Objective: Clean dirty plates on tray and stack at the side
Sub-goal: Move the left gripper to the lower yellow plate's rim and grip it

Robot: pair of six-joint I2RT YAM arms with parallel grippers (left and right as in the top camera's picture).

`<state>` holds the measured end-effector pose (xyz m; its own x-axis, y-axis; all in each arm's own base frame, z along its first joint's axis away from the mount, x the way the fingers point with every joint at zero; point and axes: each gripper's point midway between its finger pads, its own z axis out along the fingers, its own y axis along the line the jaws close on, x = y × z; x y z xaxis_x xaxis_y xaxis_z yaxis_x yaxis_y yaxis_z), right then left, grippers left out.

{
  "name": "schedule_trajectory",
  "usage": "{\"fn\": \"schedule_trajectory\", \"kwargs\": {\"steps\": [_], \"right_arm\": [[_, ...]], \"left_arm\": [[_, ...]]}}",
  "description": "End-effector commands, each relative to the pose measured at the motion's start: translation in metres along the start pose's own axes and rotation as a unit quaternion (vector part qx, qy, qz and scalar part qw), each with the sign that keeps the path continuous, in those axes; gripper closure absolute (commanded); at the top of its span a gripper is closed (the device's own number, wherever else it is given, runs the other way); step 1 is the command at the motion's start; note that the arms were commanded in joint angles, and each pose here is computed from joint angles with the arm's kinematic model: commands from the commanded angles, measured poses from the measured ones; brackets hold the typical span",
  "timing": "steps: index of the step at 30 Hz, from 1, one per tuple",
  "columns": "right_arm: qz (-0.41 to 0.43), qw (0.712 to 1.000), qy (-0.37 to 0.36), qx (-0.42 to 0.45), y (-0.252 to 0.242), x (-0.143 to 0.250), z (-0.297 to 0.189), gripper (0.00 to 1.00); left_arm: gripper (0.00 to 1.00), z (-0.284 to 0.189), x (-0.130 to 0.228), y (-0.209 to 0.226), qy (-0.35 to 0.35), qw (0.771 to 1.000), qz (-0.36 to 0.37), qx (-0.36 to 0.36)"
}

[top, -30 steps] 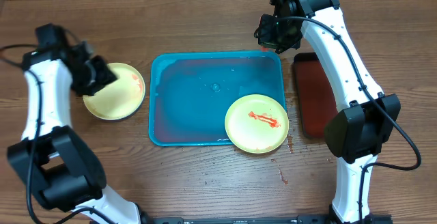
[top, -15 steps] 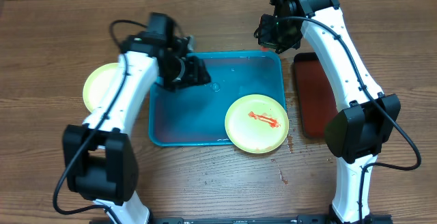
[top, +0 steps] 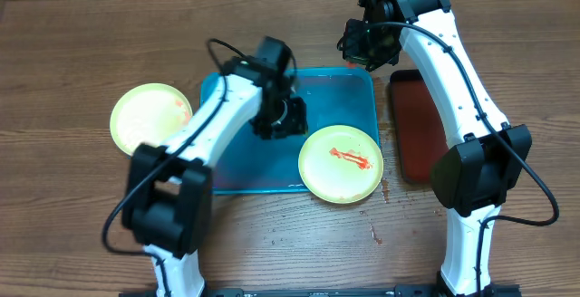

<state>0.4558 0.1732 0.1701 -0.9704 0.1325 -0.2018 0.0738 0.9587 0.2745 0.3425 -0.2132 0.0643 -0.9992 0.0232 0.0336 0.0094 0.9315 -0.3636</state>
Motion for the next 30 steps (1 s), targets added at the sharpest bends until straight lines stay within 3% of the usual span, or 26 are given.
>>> {"fn": "schedule_trajectory", "kwargs": {"steps": [1,6,8,14,22,30], "right_arm": [[-0.006,1.000,-0.007,-0.001,0.003,0.000,-0.007,0.96],[-0.007,1.000,-0.010,-0.002,0.003,-0.001,-0.007,0.96],[-0.007,1.000,-0.010,-0.002,0.003,-0.002,-0.007,0.96],[-0.007,1.000,-0.010,-0.002,0.003,-0.001,-0.007,0.96],[-0.007,1.000,-0.010,-0.003,0.004,-0.002,-0.007,0.96],[-0.010,1.000,-0.009,-0.005,0.006,0.000,-0.006,0.96]], "left_arm": [[0.50,0.024,0.009,0.005,0.040,0.999,-0.026,0.001],[0.53,0.050,0.016,0.001,0.080,0.996,-0.032,0.027],[0.60,0.061,0.020,0.000,0.095,0.995,-0.028,0.032],[0.96,0.067,0.017,0.003,0.101,0.993,-0.037,0.042],[0.96,0.048,-0.019,0.033,0.048,0.998,-0.026,0.024],[0.96,0.026,-0.053,0.072,-0.004,0.993,0.107,-0.057]]}}
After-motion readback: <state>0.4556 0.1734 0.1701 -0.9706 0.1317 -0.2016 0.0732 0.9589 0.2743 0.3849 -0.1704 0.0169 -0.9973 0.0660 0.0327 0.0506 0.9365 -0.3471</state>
